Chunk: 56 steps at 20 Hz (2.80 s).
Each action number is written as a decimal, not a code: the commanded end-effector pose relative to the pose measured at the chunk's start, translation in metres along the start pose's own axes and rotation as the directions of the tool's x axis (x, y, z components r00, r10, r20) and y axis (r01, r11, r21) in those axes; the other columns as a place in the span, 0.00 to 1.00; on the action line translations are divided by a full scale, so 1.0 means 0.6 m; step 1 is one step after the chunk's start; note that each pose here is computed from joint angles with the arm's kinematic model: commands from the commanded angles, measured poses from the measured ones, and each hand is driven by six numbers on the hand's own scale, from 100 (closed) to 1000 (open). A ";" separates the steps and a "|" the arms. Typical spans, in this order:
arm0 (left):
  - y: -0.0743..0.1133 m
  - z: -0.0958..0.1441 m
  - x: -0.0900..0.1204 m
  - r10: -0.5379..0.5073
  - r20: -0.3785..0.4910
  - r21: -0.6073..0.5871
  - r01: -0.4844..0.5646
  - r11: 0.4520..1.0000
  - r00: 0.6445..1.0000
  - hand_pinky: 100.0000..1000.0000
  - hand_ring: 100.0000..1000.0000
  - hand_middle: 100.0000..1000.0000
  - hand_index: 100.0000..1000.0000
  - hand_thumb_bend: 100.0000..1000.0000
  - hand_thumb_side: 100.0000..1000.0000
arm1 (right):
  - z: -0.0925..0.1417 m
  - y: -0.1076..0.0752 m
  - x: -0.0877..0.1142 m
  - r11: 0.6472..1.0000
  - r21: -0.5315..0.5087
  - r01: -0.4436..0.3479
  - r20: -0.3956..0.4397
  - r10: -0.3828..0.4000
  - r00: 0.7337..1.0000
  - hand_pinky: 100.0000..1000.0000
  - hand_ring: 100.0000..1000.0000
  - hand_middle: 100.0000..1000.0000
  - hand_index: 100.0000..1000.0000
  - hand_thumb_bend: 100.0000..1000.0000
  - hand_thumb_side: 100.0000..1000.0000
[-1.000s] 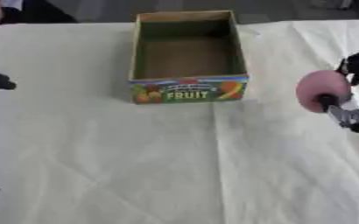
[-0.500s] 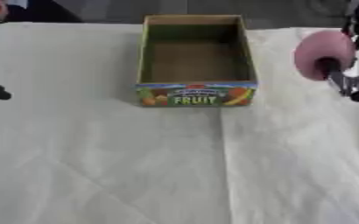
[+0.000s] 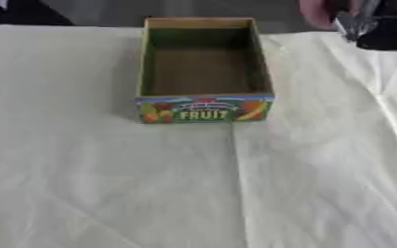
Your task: Pick up objects on the table and place them in the box.
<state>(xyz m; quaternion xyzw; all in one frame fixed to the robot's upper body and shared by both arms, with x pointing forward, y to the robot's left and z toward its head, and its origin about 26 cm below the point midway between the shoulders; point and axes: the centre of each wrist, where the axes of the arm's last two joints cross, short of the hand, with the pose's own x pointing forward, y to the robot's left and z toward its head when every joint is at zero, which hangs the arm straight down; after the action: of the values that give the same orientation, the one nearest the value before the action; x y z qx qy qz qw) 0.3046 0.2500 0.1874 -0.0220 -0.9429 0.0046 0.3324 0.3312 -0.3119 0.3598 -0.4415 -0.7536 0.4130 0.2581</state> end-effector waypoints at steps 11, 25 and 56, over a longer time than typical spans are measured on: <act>-0.013 -0.022 0.018 0.024 0.059 -0.069 -0.019 0.997 0.998 0.47 0.46 0.53 0.72 0.00 0.82 | -0.082 0.055 -0.052 0.996 -0.085 -0.015 -0.079 0.008 0.997 0.47 0.60 0.47 0.56 0.00 0.42; -0.020 -0.024 0.018 0.043 0.056 -0.084 -0.038 0.996 0.998 0.47 0.46 0.53 0.72 0.00 0.82 | -0.123 0.109 -0.027 0.996 -0.079 -0.049 -0.037 0.046 0.998 0.47 0.60 0.47 0.56 0.00 0.43; -0.021 -0.025 0.018 0.038 0.041 -0.099 -0.034 0.994 0.998 0.46 0.46 0.53 0.72 0.00 0.83 | -0.160 0.136 0.011 0.857 0.220 -0.466 0.265 0.407 0.874 0.59 0.79 0.71 0.84 0.23 0.70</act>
<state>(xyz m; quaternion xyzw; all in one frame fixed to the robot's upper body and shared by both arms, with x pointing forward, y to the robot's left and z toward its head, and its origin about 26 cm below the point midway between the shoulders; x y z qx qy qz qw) 0.3086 0.2370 0.1994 -0.0568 -0.9446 -0.0281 0.3219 0.4440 -0.2448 0.3209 -0.5031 -0.5849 0.6185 0.1491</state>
